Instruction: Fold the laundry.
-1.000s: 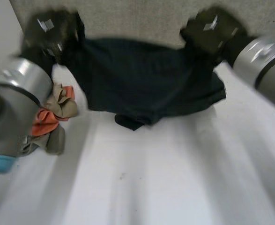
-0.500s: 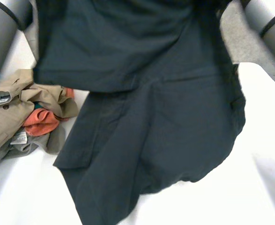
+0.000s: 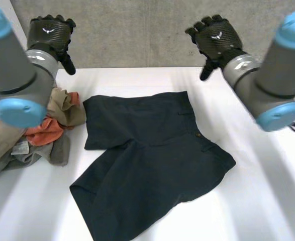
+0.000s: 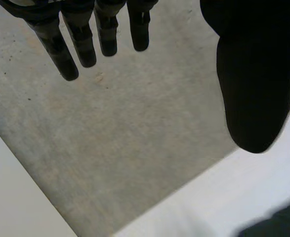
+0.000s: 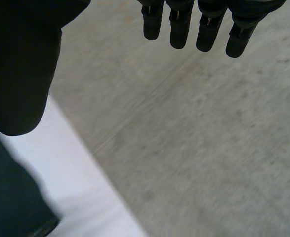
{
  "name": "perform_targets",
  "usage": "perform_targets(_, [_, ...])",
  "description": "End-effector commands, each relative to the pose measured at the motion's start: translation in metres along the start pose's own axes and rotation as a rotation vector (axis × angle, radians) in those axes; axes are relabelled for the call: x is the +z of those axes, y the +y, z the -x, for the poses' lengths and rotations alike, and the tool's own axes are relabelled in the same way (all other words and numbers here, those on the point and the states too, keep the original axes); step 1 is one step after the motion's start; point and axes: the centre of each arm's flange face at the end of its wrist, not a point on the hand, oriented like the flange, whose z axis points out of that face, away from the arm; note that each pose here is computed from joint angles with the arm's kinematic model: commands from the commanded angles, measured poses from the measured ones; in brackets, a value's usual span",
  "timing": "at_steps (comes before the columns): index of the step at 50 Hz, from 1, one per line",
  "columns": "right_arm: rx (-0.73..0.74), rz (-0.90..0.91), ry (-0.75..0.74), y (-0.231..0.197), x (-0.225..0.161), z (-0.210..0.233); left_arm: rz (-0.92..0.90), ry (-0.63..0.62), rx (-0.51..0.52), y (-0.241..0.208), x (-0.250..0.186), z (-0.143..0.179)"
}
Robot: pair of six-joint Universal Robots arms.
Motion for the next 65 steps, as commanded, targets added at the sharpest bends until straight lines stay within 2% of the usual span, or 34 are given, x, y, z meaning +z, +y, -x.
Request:
perform_targets(1, [-0.045, 0.300, -0.334, 0.014, -0.082, 0.006, 0.231, 0.274, -0.046, 0.002, -0.121, -0.024])
perform_targets(2, [-0.074, 0.365, -0.408, 0.022, -0.101, 0.009, 0.313, 0.349, -0.072, 0.013, -0.148, -0.032])
perform_targets(6, [-0.161, 0.444, -0.534, 0.043, -0.130, 0.015, 0.494, 0.490, -0.122, 0.044, -0.203, -0.051])
perform_targets(10, [-0.175, 0.438, -0.542, 0.068, -0.138, 0.022, 0.622, 0.544, -0.127, 0.074, -0.239, -0.062])
perform_targets(12, [-0.174, 0.414, -0.528, 0.079, -0.138, 0.024, 0.630, 0.552, -0.114, 0.081, -0.245, -0.066])
perform_targets(19, [-0.192, 0.278, -0.485, 0.110, -0.138, 0.031, 0.559, 0.520, -0.018, 0.106, -0.252, -0.079])
perform_targets(23, [-0.177, 0.279, -0.467, 0.125, -0.136, 0.035, 0.523, 0.481, 0.032, 0.111, -0.249, -0.080])
perform_targets(29, [-0.132, 0.300, -0.481, 0.138, -0.136, 0.042, 0.544, 0.488, 0.092, 0.120, -0.250, -0.084])
perform_targets(37, [-0.106, 0.292, -0.469, 0.137, -0.132, 0.043, 0.538, 0.507, 0.130, 0.126, -0.255, -0.091])
perform_targets(48, [-0.042, 0.335, -0.464, 0.128, -0.139, 0.043, 0.449, 0.482, 0.120, 0.117, -0.250, -0.094])
perform_targets(56, [-0.046, 0.396, -0.483, 0.094, -0.153, 0.032, 0.434, 0.464, 0.086, 0.100, -0.243, -0.081])
perform_targets(60, [-0.047, 0.408, -0.498, 0.083, -0.160, 0.033, 0.440, 0.498, 0.066, 0.090, -0.249, -0.076])
perform_targets(65, [-0.024, 0.421, -0.476, 0.093, -0.153, 0.047, 0.531, 0.619, 0.049, 0.089, -0.276, -0.076])
